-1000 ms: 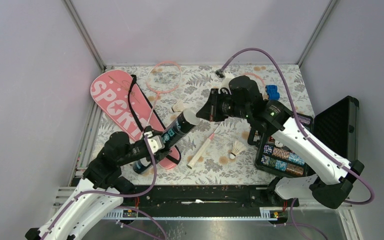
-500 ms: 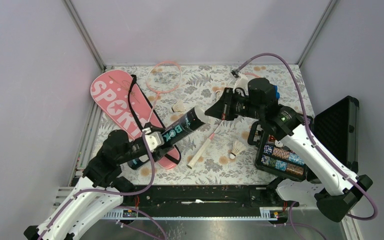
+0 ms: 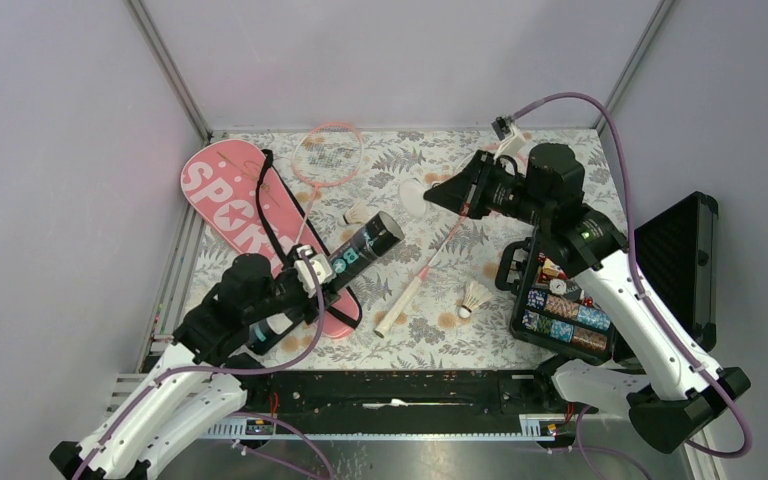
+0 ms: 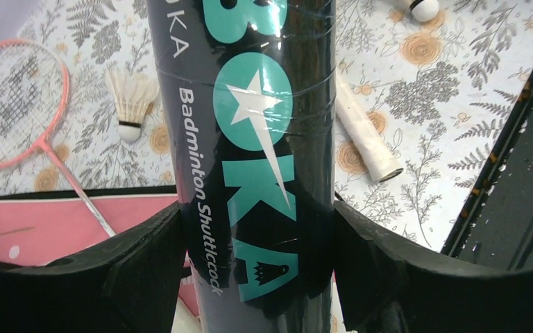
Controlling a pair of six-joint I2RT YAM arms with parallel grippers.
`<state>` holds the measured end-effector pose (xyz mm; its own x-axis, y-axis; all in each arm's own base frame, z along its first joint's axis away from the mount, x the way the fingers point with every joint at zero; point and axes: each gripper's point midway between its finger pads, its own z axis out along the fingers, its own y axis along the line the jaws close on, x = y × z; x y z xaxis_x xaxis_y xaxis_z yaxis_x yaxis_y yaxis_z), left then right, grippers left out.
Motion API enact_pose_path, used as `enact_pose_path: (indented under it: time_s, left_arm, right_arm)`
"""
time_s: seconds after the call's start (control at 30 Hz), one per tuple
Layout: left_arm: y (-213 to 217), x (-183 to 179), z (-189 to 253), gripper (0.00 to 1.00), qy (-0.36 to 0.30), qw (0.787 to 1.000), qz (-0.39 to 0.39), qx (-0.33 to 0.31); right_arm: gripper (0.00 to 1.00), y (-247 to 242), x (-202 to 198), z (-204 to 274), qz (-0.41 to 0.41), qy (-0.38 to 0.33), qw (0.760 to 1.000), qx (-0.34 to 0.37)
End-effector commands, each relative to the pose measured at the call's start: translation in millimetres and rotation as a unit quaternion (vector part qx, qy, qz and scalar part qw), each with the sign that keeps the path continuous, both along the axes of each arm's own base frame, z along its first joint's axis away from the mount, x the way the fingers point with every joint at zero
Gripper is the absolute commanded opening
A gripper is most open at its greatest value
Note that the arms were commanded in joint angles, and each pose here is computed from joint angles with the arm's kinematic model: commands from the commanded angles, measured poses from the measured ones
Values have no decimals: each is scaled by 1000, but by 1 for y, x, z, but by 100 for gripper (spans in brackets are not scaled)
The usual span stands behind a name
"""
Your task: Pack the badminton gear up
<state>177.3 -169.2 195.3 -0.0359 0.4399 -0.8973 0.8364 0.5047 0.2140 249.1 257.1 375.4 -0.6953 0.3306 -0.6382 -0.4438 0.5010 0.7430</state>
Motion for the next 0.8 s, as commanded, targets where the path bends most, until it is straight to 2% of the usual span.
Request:
enact_pose_path:
  time_s: [0.0,0.17,0.33,0.53,0.77]
  left_arm:
    - [7,15,21,24,-36,999,40,-10]
    - [27,34,46,26,-98,989,110,-17]
    - [55,52,86,27,-187,962,193,-39]
    - [81,61,108,29,-238,930,272,-65]
    - [91,62,103,28,-248,920,296,-69]
  right_arm:
    - [0,1,8,28,-10,-31,999,28]
    - [0,-23,51,-15,-115,-18,992,-53]
    - [0,-38,87,-68,-181,3,975,-129]
    - [0,-47,121,-143,-224,31,951,-211]
    - [0,-44,139,-232,-212,91,928,-291]
